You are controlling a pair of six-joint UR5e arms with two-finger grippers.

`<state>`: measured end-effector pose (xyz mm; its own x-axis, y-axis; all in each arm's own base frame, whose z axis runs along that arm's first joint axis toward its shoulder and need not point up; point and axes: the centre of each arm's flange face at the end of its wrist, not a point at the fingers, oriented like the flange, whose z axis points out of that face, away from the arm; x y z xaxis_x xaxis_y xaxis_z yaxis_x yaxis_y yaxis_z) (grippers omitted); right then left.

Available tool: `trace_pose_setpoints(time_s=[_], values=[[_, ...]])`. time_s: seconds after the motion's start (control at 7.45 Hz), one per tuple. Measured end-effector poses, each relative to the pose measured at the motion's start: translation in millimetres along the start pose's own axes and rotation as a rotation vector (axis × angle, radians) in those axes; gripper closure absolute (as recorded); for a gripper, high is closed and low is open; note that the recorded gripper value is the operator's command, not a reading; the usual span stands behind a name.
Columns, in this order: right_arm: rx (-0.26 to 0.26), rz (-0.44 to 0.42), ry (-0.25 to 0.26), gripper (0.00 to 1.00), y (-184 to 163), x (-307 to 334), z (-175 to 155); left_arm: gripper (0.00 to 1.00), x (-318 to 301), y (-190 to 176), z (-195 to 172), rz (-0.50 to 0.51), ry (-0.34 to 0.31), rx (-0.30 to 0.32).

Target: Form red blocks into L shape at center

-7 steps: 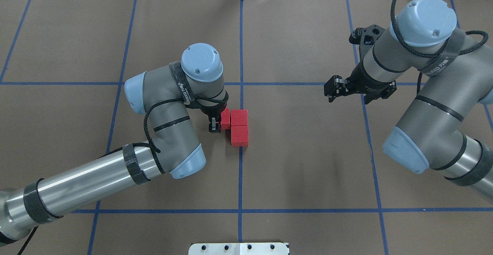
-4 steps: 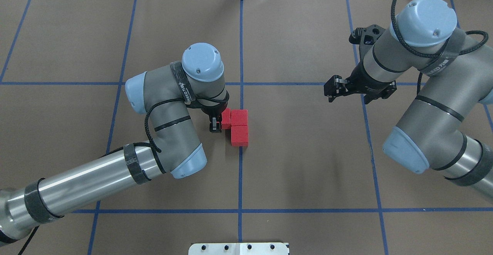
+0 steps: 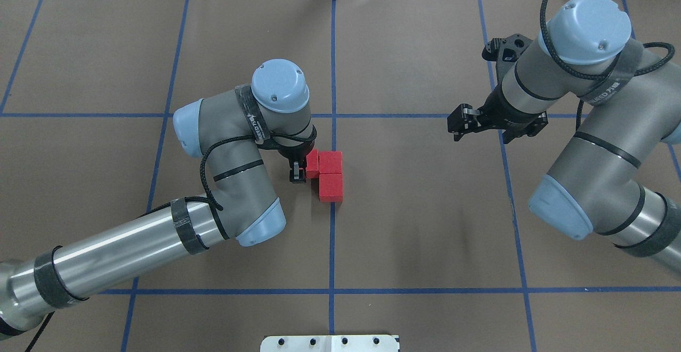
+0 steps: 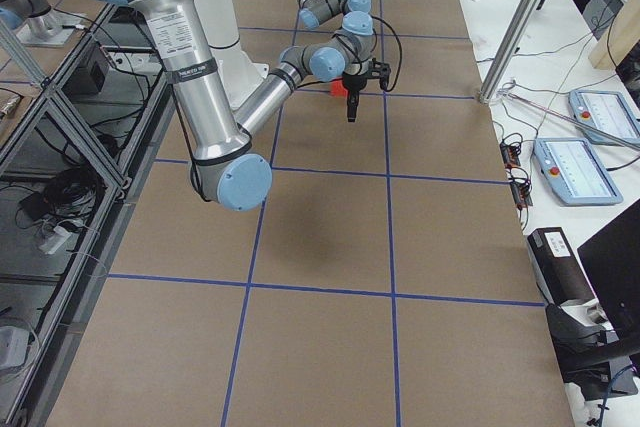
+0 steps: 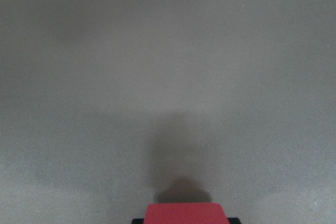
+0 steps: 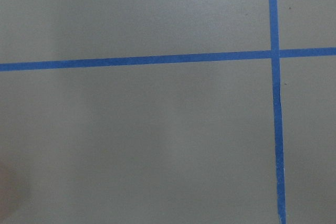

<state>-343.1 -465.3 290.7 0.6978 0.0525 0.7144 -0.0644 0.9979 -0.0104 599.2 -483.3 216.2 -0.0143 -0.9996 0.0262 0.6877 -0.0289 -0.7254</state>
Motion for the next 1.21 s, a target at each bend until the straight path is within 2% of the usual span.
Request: trace_pose_setpoints(time_s=[0.67,0.94,1.07,1.21], values=[[0.0,0.0,0.0,0.0,0,0,0,0.0,1,5,-6,0.007,0.005,-0.009],[0.0,0.0,0.0,0.0,0,0,0,0.0,-3,6,-24,0.021,0.01,-0.037],[0.001,0.001,0.0,0.0,0,0,0,0.0,-11,-3,-38,0.045,0.007,-0.061],[0.003,0.005,0.003,0.0,-2,4,-1,0.0,-25,-27,-52,0.099,0.0,-0.083]])
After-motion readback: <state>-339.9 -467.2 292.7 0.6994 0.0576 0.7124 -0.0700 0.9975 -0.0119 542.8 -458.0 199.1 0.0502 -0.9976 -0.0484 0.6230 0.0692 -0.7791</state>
